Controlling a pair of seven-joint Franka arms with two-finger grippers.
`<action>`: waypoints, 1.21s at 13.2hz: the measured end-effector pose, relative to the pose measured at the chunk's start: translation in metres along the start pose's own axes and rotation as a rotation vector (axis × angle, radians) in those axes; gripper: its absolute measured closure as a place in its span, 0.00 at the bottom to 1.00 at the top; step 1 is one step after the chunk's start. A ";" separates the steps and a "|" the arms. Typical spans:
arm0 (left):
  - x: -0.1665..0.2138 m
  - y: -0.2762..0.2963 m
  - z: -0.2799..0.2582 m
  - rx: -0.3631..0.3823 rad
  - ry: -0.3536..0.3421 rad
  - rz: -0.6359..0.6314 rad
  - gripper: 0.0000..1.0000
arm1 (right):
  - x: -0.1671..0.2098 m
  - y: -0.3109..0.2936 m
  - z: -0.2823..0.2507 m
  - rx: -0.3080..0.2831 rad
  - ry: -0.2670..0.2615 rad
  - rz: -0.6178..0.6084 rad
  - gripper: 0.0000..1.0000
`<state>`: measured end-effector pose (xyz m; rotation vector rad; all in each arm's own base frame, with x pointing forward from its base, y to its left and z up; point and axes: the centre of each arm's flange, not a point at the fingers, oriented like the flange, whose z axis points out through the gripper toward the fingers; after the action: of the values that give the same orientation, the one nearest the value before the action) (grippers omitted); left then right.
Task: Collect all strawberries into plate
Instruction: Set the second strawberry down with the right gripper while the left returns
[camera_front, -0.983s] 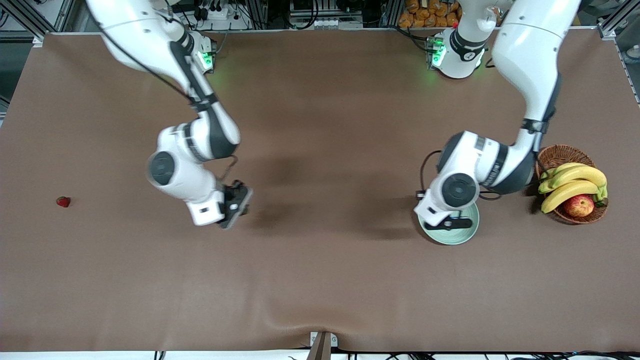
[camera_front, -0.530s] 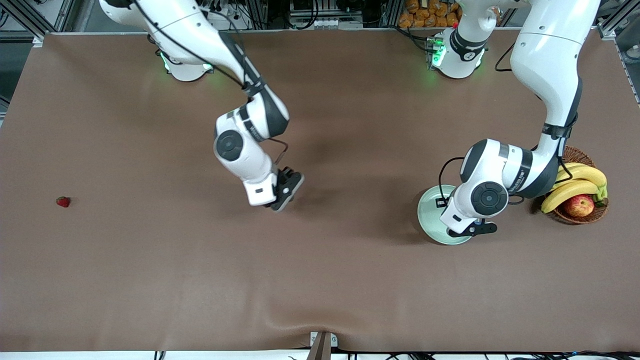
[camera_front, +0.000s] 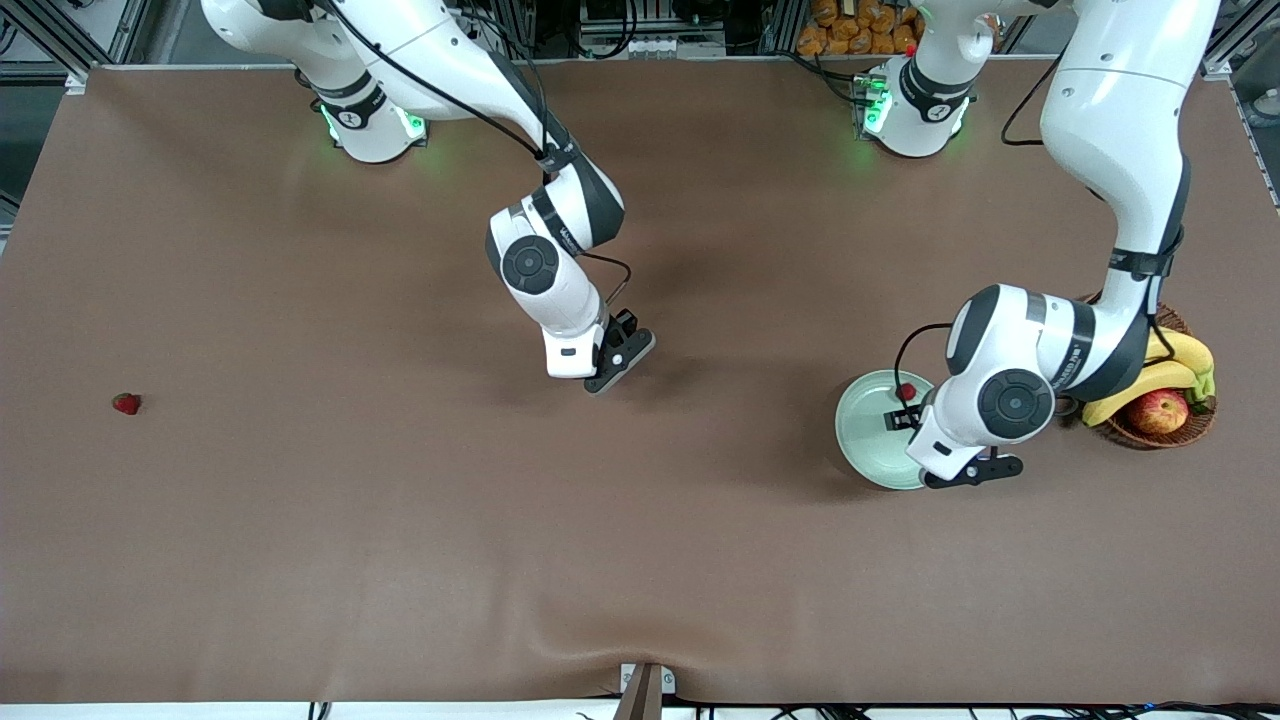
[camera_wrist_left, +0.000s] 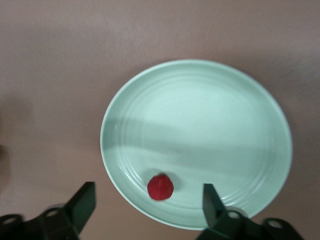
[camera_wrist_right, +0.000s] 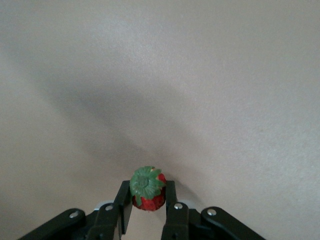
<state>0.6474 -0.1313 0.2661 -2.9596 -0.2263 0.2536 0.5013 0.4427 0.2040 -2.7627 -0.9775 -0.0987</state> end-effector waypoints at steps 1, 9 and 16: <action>-0.001 0.002 -0.013 -0.007 0.021 0.002 0.00 | 0.000 -0.004 0.002 0.001 -0.002 0.015 0.68; -0.034 0.042 -0.107 -0.069 0.147 0.069 0.00 | 0.004 0.075 -0.061 -0.016 0.054 0.126 0.00; -0.095 0.139 -0.129 -0.150 0.130 -0.108 0.00 | -0.122 0.349 -0.162 0.089 -0.048 0.127 0.00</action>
<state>0.5970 -0.3016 0.3822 -3.0836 -0.4034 0.0310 0.6270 0.0678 0.2852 -2.7478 -0.7944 0.0304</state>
